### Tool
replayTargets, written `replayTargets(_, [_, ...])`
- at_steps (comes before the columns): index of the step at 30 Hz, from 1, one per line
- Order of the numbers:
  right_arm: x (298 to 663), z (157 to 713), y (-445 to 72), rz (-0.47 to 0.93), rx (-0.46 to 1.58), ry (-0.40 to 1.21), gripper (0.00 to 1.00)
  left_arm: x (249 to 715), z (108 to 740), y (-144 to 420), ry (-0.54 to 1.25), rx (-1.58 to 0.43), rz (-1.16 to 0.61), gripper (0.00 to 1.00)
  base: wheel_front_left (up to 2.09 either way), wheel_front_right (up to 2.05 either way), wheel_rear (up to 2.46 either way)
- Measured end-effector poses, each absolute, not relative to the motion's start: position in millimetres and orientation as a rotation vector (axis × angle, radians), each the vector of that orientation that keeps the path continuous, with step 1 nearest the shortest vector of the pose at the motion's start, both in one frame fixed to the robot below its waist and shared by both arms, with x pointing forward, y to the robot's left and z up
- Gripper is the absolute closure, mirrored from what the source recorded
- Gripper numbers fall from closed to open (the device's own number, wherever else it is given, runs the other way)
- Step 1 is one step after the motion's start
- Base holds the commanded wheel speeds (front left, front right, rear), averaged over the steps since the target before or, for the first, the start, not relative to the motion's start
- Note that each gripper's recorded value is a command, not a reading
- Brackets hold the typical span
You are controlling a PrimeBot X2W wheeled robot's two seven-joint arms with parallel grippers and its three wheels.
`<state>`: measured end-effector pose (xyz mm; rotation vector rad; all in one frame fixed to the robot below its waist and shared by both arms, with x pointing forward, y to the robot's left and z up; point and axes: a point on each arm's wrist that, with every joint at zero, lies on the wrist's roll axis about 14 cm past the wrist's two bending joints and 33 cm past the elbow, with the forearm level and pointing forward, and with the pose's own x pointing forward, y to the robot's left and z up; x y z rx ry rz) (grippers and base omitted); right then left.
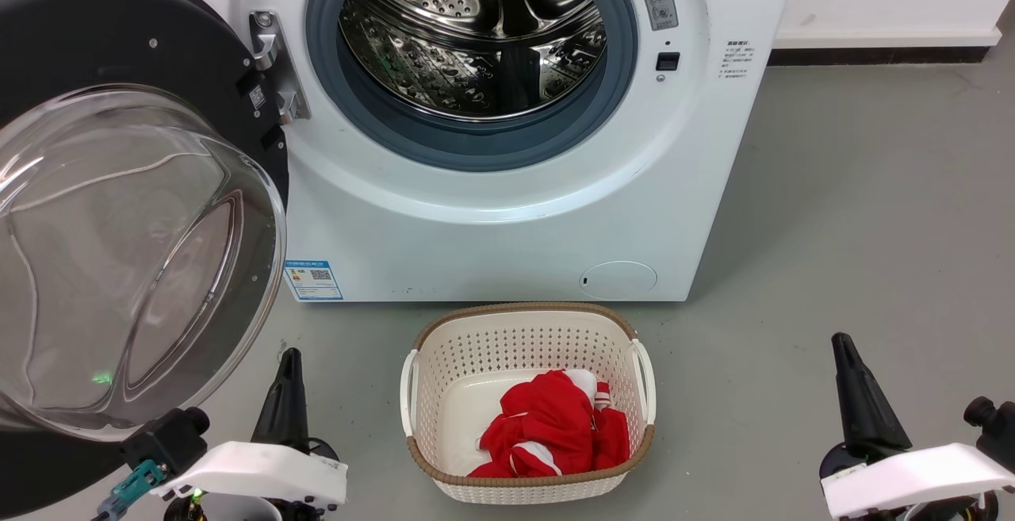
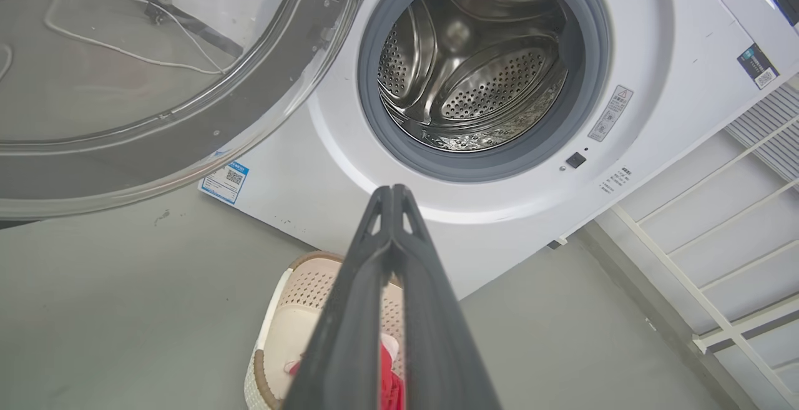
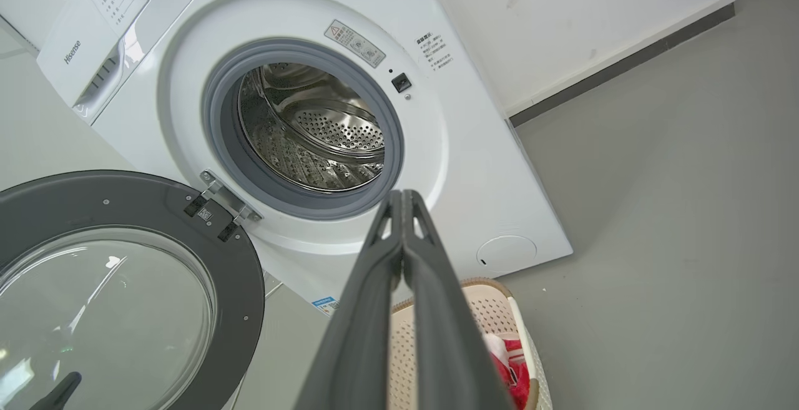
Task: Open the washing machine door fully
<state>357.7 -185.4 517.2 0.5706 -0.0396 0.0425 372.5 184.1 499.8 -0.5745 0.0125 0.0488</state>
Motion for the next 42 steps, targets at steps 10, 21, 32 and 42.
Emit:
replayTargets(10, [362, 514, -188, 0.030, 0.718, -0.024, 1.00, 375, 497, 188, 0.033, -0.725, 0.060, 1.00, 0.00, 0.00, 0.00])
replayTargets(21, [365, 509, -191, 0.017, 0.868, -0.007, 1.00, 378, 495, 189, 0.046, -0.872, 0.061, 1.00, 0.00, 0.00, 0.00])
replayTargets(32, [370, 507, -193, 0.007, 1.000, -0.001, 1.00, 379, 494, 192, 0.054, -1.004, 0.062, 1.00, 0.00, 0.00, 0.00])
replayTargets(42, [374, 507, -194, 0.002, 1.120, 0.005, 1.00, 381, 495, 193, 0.054, -1.125, 0.055, 1.00, 0.00, 0.00, 0.00])
